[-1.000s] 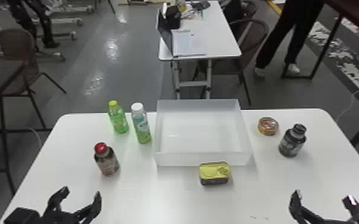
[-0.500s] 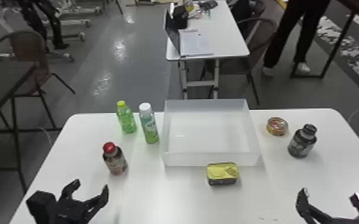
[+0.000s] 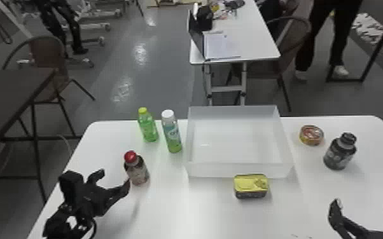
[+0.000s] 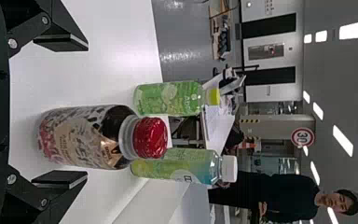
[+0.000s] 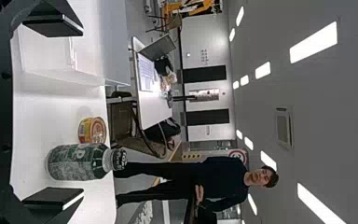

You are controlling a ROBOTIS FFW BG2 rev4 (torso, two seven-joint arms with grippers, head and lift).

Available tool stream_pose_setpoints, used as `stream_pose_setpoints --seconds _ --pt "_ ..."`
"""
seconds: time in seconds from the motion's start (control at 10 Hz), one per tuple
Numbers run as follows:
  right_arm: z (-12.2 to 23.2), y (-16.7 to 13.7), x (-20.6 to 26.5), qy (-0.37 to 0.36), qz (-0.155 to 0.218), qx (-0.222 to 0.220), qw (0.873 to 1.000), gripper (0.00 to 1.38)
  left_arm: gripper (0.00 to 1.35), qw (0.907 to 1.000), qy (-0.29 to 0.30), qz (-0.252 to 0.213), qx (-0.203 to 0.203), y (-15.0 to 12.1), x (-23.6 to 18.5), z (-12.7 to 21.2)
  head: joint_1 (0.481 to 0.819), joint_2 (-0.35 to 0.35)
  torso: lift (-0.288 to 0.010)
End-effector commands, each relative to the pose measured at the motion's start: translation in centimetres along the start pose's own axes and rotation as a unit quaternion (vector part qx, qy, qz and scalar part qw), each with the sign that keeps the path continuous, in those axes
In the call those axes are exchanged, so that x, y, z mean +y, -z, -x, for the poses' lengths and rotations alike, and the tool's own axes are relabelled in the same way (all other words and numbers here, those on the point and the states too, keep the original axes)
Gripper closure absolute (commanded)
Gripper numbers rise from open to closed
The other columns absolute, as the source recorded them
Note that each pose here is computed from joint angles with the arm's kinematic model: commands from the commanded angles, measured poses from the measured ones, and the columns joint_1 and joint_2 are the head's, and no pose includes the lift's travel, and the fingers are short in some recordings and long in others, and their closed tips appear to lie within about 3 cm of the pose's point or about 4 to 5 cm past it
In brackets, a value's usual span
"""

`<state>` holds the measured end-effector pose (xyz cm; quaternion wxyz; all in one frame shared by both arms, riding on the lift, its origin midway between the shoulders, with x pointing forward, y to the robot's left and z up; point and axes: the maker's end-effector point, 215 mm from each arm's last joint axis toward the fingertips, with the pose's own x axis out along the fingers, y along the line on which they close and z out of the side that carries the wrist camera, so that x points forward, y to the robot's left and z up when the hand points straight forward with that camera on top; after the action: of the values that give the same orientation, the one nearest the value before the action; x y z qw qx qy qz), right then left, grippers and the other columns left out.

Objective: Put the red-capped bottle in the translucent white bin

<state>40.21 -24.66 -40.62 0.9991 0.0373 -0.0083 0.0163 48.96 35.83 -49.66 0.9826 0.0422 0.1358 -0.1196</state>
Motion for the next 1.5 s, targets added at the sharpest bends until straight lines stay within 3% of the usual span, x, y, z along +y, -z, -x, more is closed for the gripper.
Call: stream_pose_setpoints --seconds 0.0,0.3,0.5,0.6,0.8,1.0,1.1,1.2,1.4 --pt "-0.2 0.0 0.1 -0.002 -0.003 -0.001 1.000 0.09 0.31 0.9992 0.034 -0.014 0.018 0.1 -0.9 -2.6 0.695 0.143 -0.028" --pt "-0.1 0.3 0.3 -0.007 -0.007 0.002 1.000 0.09 0.31 0.9933 0.094 -0.028 0.062 2.0 -3.0 -5.3 0.695 0.107 -0.028" --pt "0.0 0.6 0.3 -0.008 -0.013 0.004 1.000 0.09 0.32 0.9915 0.101 -0.032 0.076 2.7 -2.9 -5.8 0.695 0.091 -0.028" --pt "0.1 0.7 0.3 -0.008 -0.015 0.005 1.000 0.09 0.37 0.9910 0.102 -0.037 0.078 2.8 -2.6 -5.8 0.695 0.090 -0.028" --pt "0.1 0.8 0.2 -0.007 -0.015 0.006 1.000 0.09 0.80 0.9918 0.099 -0.045 0.067 2.2 -2.7 -5.9 0.695 0.095 -0.028" --pt "0.2 0.8 0.1 -0.006 -0.016 0.007 1.000 0.09 0.83 0.9911 0.103 -0.047 0.069 2.4 -3.5 -6.1 0.695 0.091 -0.028" --pt "0.2 0.9 0.1 -0.006 -0.016 0.007 1.000 0.09 0.83 0.9910 0.100 -0.051 0.073 1.8 -3.7 -5.8 0.695 0.086 -0.028" --pt "0.2 0.9 0.1 -0.006 -0.016 0.007 1.000 0.09 0.83 0.9926 0.081 -0.064 0.064 -0.8 -4.0 -5.4 0.695 0.083 -0.028" --pt "0.3 1.1 0.1 -0.006 -0.017 0.009 1.000 0.09 0.83 0.9957 0.064 -0.066 0.014 -8.6 -6.2 -5.6 0.695 0.074 -0.028"
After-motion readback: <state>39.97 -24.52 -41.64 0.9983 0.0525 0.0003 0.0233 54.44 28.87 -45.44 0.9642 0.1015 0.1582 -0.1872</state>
